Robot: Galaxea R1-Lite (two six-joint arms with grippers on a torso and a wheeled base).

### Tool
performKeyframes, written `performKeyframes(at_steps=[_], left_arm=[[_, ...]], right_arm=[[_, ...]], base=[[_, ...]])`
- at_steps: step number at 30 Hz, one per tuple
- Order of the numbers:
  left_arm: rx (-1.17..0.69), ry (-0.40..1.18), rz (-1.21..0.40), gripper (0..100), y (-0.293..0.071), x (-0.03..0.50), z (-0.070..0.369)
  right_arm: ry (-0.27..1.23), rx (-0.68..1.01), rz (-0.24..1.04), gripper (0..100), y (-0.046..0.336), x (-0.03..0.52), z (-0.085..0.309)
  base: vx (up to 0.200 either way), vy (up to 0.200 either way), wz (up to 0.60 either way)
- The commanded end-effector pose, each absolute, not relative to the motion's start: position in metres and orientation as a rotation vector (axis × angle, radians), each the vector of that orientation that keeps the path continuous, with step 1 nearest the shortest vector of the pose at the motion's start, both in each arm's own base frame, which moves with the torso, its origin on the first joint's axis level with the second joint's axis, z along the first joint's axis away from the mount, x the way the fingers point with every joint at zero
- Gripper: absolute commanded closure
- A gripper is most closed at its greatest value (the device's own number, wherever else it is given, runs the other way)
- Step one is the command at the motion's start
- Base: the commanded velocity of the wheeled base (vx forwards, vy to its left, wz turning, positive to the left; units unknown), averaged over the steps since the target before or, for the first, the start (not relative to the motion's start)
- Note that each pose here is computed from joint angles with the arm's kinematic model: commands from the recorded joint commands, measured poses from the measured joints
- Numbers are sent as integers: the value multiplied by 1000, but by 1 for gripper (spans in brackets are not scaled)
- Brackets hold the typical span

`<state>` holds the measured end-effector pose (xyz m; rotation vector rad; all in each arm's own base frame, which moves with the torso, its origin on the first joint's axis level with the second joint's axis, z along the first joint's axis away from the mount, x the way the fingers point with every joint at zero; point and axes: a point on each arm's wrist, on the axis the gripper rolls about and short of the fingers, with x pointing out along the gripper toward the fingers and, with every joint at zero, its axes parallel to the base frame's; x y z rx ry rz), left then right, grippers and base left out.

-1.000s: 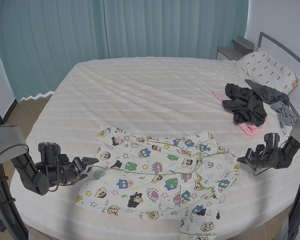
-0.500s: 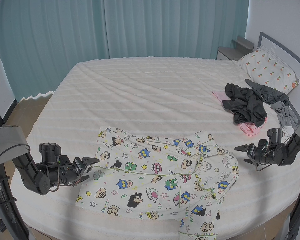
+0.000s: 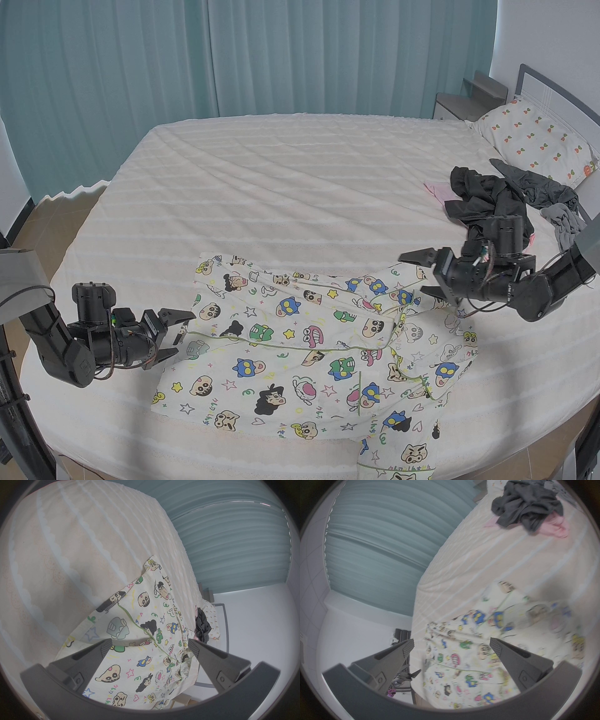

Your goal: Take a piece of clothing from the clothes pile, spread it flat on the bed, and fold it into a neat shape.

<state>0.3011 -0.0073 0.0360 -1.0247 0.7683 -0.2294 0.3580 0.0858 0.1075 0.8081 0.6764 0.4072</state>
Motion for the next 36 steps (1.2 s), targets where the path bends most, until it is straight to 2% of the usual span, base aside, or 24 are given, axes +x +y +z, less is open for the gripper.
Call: performKeyframes(at_steps=[1,6,16,20,36], left_arm=[[-1032,764,-230,0,-5,301,37],[-1031,765,-230,0,-5,301,37],[-1030,765,-229,0,-5,302,36],[-1030,765,-229,0,-5,302,36],[-1029,768,-222,0,-5,302,35]], right_arm=[[765,810,467,0,140,365,88],[816,803,441,0,142,364,72],[799,799,432,0,124,335,87],[821,761,420,0,119,329,77],[866,758,381,0,123,365,38]], base=[[0,0,0],[0,0,0],[0,0,0],[0,0,0],[0,0,0]])
